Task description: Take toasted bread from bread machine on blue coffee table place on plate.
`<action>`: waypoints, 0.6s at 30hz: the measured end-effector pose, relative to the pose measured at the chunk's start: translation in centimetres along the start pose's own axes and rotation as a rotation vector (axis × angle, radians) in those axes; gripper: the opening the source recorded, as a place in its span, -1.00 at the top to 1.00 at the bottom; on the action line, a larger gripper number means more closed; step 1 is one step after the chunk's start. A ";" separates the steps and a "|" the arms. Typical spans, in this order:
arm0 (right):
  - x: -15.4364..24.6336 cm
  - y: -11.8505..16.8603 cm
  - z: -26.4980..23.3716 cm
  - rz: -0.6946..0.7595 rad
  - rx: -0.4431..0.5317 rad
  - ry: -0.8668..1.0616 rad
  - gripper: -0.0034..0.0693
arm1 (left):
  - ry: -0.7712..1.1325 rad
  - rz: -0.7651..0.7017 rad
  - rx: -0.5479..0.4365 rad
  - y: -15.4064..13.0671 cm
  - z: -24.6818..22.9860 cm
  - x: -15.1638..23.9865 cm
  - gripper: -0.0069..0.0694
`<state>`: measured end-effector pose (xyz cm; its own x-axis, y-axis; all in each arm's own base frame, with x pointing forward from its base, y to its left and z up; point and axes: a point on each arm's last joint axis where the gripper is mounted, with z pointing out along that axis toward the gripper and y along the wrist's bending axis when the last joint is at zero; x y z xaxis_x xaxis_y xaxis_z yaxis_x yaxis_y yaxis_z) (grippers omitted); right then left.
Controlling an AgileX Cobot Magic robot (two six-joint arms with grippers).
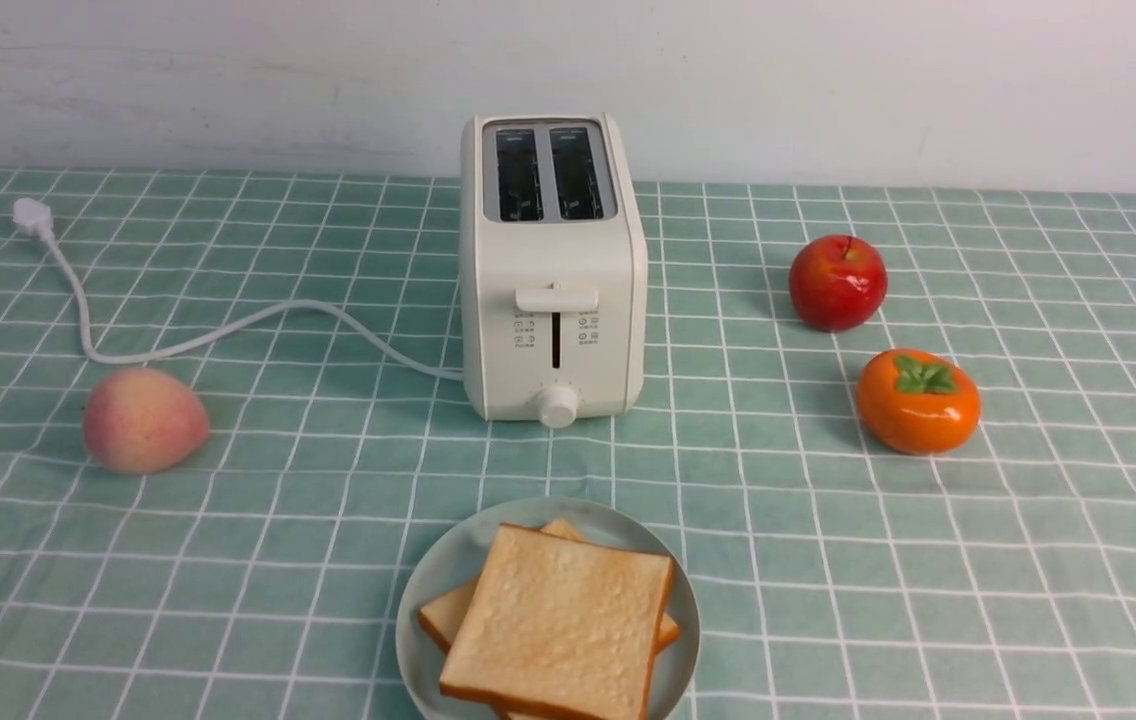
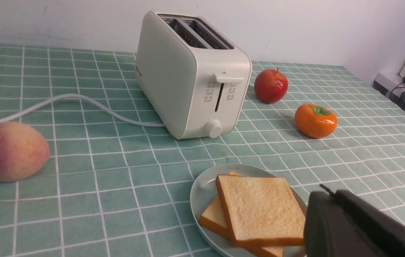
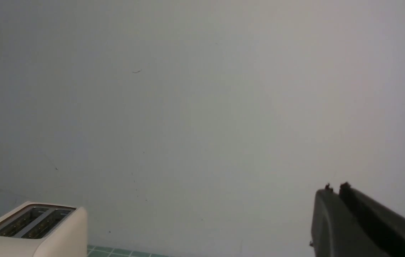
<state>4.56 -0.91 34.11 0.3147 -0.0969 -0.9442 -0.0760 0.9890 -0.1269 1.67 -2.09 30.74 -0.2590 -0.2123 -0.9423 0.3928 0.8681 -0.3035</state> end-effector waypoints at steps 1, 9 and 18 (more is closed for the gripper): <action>0.0 0.0 0.0 0.000 -0.001 0.000 0.82 | -0.006 0.000 0.000 0.0 0.0 -0.1 0.86; 0.0 0.0 0.0 -0.002 -0.003 -0.002 0.79 | -0.132 -0.035 -0.067 1.7 2.1 1.8 0.86; 0.0 0.0 0.0 -0.004 -0.002 -0.002 0.76 | -0.129 -0.153 -0.355 6.0 4.0 8.8 0.86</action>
<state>4.55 -0.89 34.13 0.3171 -0.1007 -0.9430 -0.0770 0.9883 -0.1314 5.26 -0.54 20.02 -0.1696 -0.3858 -0.9068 0.0237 0.9183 -0.3952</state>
